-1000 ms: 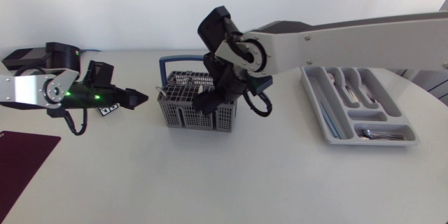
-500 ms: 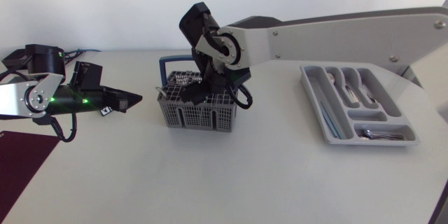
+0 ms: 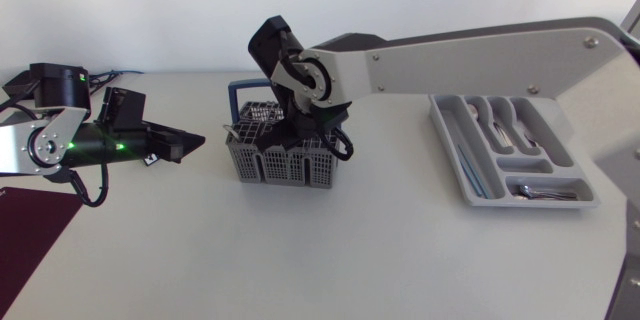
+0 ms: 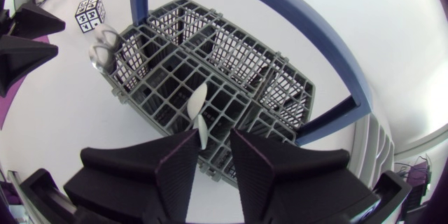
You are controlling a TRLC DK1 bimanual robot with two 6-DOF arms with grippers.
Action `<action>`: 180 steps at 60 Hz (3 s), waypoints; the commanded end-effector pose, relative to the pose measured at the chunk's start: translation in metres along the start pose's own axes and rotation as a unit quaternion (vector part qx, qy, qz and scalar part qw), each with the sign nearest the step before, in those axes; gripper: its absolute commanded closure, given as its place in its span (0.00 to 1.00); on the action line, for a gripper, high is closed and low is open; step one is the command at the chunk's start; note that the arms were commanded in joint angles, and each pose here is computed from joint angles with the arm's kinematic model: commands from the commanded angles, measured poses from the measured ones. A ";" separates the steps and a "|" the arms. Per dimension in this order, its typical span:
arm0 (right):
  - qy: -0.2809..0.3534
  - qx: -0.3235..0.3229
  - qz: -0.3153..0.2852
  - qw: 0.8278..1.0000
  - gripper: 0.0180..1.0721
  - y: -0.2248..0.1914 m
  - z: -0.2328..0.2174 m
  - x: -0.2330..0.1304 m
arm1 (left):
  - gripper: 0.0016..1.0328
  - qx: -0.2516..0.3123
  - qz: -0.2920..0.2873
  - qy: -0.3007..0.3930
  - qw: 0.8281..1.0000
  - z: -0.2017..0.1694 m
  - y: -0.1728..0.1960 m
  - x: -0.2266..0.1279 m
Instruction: Transfer all utensils from the basket to the drawer tray.
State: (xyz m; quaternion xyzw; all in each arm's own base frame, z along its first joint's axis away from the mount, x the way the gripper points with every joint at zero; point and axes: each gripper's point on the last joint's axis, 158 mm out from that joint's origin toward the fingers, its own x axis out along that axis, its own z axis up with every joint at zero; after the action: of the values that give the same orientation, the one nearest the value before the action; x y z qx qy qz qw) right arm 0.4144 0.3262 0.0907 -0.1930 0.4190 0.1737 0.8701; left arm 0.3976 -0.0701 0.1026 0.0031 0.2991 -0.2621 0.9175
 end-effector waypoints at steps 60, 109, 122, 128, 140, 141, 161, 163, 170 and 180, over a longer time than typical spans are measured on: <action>-0.021 -0.079 0.006 0.997 0.93 0.025 -0.013 0.006 | 0.34 0.022 -0.021 -0.010 0.999 -0.002 -0.028 -0.009; -0.127 -0.096 -0.011 0.987 0.93 0.008 0.028 -0.070 | 0.32 0.053 -0.028 -0.042 0.997 0.014 -0.051 -0.029; -0.171 -0.098 -0.005 0.980 0.92 0.002 0.040 -0.110 | 0.32 0.074 -0.037 -0.063 0.995 0.027 -0.068 -0.040; -0.188 -0.099 0.001 0.977 0.92 -0.002 0.041 -0.129 | 0.30 0.086 -0.050 -0.068 0.993 0.032 -0.084 -0.046; -0.221 -0.099 0.032 0.970 0.92 -0.006 0.035 -0.166 | 0.28 0.110 -0.093 -0.068 0.987 0.040 -0.127 -0.058; -0.221 -0.100 0.037 0.969 0.92 -0.006 0.033 -0.167 | 0.28 0.111 -0.097 -0.069 0.987 0.042 -0.130 -0.059; -0.224 -0.118 0.148 0.956 0.92 0.014 0.002 -0.203 | 0.25 0.118 -0.222 -0.056 0.966 0.043 -0.198 -0.087; -0.223 -0.120 0.164 0.953 0.92 0.018 -0.003 -0.207 | 0.25 0.119 -0.234 -0.056 0.963 0.042 -0.204 -0.091; -0.211 -0.122 0.199 0.949 0.92 0.026 -0.014 -0.212 | 0.25 0.128 -0.250 -0.054 0.958 0.040 -0.216 -0.092; -0.205 -0.127 0.238 0.941 0.92 0.038 -0.024 -0.219 | 0.25 0.144 -0.279 -0.038 0.949 0.029 -0.236 -0.093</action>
State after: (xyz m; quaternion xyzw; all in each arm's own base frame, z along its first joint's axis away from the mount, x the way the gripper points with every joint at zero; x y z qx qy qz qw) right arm 0.2598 0.3206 0.2522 -0.1600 0.2260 0.4554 0.8461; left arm 0.2438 -0.2250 0.2034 0.0382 0.2216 -0.5283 0.8188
